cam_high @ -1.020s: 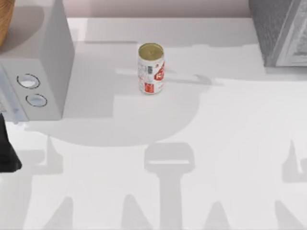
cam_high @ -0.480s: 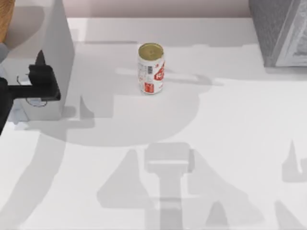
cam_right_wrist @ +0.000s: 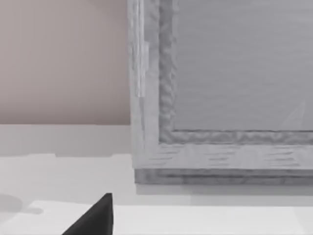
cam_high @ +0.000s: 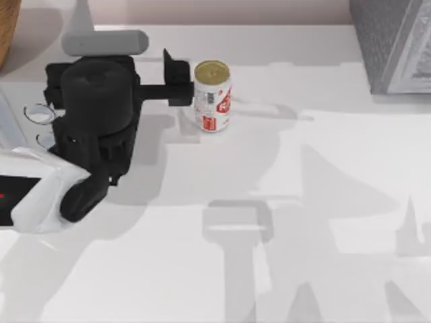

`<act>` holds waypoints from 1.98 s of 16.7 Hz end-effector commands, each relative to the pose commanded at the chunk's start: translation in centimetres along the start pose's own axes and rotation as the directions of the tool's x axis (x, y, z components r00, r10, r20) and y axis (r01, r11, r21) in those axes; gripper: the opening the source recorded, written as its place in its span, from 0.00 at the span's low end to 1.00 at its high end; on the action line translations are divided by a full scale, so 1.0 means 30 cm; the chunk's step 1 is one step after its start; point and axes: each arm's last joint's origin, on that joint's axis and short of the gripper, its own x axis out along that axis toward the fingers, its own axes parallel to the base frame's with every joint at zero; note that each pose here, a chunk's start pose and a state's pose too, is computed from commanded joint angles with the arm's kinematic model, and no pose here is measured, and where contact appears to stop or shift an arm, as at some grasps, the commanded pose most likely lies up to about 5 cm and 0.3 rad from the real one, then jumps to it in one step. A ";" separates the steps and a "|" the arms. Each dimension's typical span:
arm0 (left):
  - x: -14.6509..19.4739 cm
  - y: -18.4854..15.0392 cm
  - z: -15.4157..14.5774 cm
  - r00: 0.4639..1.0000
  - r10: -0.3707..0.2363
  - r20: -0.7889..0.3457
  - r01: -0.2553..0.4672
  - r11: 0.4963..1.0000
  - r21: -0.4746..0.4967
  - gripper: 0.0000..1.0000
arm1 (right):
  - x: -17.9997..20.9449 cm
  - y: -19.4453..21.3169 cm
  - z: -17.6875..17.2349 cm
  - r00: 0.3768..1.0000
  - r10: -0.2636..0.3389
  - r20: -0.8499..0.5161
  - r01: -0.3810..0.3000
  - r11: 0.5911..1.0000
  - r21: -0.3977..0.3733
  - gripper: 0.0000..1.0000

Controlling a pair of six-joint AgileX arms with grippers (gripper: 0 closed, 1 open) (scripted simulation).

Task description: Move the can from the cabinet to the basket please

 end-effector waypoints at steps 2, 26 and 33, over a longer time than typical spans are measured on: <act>0.058 -0.085 -0.080 1.000 0.002 -0.013 -0.002 1.000 0.008 1.00 | 0.000 0.000 0.000 1.000 0.000 0.000 0.000 1.000 0.000 1.00; 0.322 -0.332 -0.430 0.999 0.006 -0.036 -0.004 0.999 0.037 1.00 | 0.000 0.000 0.000 1.000 0.000 0.000 0.000 1.000 0.000 1.00; 0.385 -0.326 -0.432 0.999 0.006 -0.036 -0.004 0.999 0.038 1.00 | 0.000 0.000 0.000 1.000 0.000 0.000 0.000 1.000 0.000 1.00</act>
